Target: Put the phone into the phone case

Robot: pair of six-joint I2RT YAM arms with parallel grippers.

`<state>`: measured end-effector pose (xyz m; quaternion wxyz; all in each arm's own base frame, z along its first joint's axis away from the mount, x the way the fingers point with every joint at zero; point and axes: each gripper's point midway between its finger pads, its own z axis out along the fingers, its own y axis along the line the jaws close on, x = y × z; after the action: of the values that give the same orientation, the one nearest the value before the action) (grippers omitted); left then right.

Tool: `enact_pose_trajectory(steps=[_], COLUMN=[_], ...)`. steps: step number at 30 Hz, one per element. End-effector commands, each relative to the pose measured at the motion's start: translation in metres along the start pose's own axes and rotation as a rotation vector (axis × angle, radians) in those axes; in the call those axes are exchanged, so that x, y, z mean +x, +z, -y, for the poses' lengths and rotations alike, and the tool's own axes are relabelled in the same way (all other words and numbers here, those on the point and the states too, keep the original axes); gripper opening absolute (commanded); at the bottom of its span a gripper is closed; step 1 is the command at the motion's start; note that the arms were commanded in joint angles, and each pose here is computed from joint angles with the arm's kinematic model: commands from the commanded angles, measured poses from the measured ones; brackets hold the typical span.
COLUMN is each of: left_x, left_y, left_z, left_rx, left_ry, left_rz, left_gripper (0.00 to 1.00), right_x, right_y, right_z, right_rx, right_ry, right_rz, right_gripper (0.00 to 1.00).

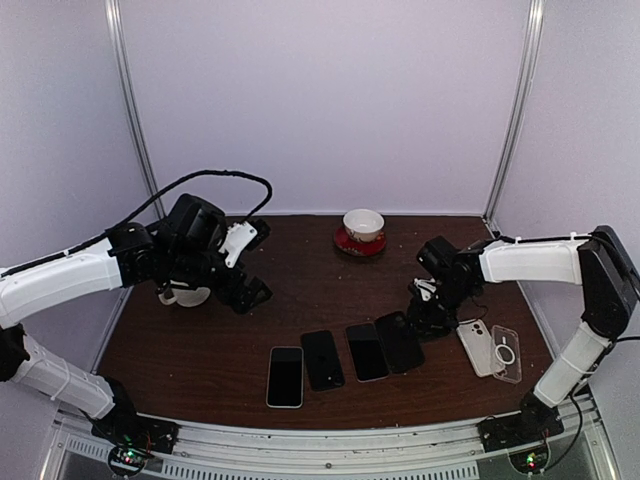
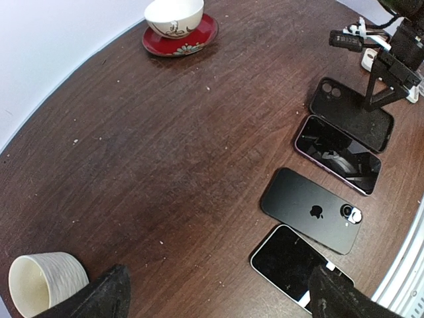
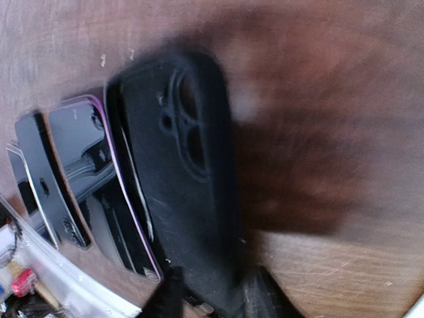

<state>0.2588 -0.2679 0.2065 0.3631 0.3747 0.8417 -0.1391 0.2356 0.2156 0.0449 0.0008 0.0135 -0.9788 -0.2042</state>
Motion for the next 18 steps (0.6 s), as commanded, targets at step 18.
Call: enact_pose_trajectory(steps=[18], left_x=[0.000], left_y=[-0.005], left_z=[-0.003], left_rx=[-0.015], left_ry=[0.026], left_rz=[0.017], left_gripper=[0.97], right_x=[-0.002], right_y=[0.002], right_z=[-0.100], right_rx=[0.420], right_ry=[-0.330], right_rz=[0.280], right_gripper=[0.84])
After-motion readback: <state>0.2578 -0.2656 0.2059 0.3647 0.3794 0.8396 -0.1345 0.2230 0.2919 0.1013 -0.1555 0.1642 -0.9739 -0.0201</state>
